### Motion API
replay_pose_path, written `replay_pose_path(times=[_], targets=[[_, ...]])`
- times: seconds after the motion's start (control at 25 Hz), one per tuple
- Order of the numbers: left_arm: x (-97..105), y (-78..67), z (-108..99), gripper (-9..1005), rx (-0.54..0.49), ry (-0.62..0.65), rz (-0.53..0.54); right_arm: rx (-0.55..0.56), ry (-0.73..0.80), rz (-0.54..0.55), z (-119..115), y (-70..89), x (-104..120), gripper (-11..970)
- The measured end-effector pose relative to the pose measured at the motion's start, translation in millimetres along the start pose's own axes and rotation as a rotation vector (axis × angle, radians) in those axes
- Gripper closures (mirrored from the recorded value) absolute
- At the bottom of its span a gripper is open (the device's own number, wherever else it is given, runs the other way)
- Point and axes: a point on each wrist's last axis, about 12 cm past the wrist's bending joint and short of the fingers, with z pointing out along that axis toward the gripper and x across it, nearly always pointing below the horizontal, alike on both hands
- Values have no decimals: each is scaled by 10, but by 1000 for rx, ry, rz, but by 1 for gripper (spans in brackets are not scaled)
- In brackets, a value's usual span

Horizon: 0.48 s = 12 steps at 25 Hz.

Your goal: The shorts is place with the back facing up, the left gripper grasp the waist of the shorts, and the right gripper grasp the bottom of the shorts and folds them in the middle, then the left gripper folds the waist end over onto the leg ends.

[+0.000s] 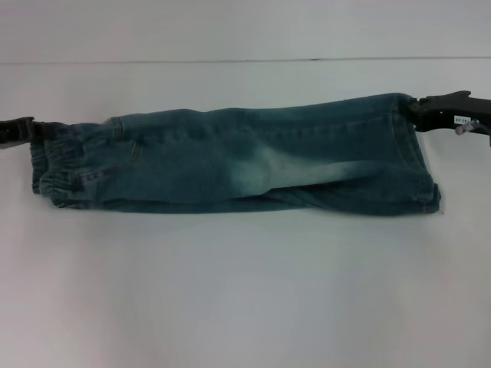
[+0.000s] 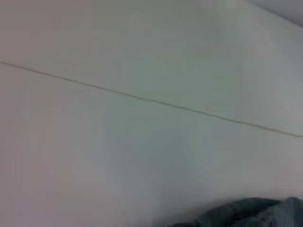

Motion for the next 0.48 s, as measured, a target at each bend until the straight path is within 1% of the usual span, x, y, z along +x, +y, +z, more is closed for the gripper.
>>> replay_pose_path(times=[0.16,0.28,0.32,0.4,0.48], targets=[[-12,-55,40,923,9,20,20,12,4,4,46,36,5,949],[-15,-59,42,911,11,21,21,14,6,4,62,50,6,948],[-14,-57,41,879,9,20,21,13,8,2,64,53,7,948],[-8,-44,34,814,5,19,19,15,10,-1,68,55,8,742],[-3,-31,19,749,4,17,17,16,11,-1,70,55,9,660]])
